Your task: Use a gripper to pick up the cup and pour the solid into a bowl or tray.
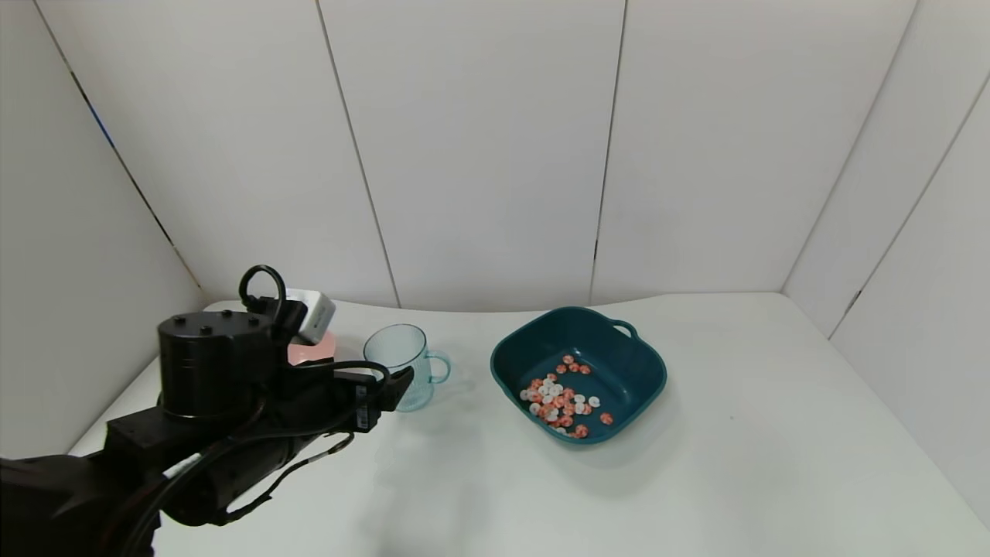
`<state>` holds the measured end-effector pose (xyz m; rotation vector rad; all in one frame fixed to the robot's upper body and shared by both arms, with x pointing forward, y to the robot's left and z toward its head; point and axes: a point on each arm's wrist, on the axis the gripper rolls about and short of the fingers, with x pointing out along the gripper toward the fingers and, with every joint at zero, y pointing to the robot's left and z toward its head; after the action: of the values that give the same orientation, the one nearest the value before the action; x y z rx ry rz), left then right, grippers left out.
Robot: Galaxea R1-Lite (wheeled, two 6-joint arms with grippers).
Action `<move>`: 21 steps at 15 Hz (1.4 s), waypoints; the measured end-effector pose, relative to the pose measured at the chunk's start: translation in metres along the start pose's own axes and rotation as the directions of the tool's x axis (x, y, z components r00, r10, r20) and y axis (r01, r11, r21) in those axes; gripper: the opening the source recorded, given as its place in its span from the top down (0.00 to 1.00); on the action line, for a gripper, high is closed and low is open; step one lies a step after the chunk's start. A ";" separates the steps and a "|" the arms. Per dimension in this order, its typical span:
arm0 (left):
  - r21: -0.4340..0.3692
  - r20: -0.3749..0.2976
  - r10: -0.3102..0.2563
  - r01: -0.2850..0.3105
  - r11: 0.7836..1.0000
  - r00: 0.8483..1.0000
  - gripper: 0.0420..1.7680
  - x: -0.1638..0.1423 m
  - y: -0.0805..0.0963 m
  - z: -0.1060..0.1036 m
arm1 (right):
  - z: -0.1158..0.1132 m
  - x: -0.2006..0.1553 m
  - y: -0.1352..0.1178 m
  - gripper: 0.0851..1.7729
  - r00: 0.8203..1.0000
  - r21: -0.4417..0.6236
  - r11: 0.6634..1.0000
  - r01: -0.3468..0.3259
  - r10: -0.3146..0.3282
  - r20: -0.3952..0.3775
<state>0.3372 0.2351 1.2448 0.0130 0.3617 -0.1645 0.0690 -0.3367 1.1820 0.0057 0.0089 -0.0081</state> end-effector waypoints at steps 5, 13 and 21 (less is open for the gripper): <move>0.062 0.018 -0.066 0.065 0.996 0.998 0.03 -0.058 0.009 0.017 | 0.000 0.000 0.000 0.04 1.000 0.000 1.000 0.000 0.000 0.001; 0.105 0.111 -0.098 0.086 0.991 0.989 0.03 -0.138 0.027 0.012 | 0.000 0.000 0.000 0.04 1.000 0.000 1.000 0.001 -0.001 0.003; 0.135 0.206 -0.037 0.010 0.991 0.978 0.03 -0.206 0.048 -0.011 | 0.000 0.000 0.000 0.04 1.000 0.000 1.000 0.001 -0.001 0.003</move>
<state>0.1511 0.3158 1.3062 0.1224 0.1409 -0.2113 0.0692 -0.3366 1.1819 0.0062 0.0061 -0.0094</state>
